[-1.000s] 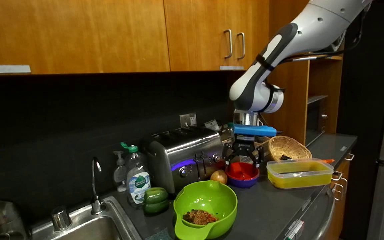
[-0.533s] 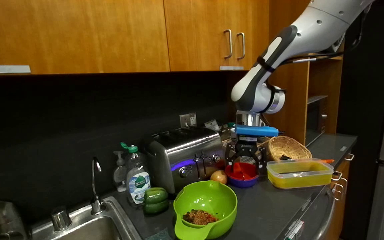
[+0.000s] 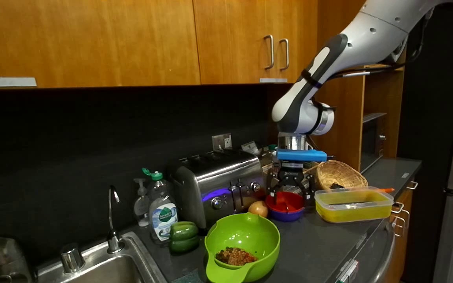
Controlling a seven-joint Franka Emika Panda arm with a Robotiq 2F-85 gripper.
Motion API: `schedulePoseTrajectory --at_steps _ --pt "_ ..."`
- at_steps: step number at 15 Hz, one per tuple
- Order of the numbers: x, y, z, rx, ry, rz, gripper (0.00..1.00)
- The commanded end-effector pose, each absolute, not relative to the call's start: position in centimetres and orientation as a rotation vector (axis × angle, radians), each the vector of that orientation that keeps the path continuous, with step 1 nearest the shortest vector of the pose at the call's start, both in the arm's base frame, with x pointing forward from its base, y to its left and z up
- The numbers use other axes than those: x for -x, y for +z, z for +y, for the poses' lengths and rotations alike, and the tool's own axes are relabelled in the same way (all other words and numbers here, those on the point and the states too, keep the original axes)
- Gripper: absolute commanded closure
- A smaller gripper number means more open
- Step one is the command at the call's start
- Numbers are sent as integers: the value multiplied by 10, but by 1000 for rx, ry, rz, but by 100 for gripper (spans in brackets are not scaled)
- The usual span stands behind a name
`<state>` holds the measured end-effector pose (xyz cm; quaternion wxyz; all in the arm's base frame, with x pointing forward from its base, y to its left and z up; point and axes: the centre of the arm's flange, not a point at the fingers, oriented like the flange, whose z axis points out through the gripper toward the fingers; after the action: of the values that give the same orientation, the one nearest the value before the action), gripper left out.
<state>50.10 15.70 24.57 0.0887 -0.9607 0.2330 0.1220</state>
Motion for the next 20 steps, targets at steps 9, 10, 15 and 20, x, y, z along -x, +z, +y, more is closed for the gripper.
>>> schedulePoseTrajectory --at_steps 9,10,15,20 --pt "-514 226 141 2883 258 791 0" --pt "-515 224 142 2884 255 790 0" --pt "-517 217 144 2897 254 786 26" --pt "-515 219 145 2893 250 789 54"
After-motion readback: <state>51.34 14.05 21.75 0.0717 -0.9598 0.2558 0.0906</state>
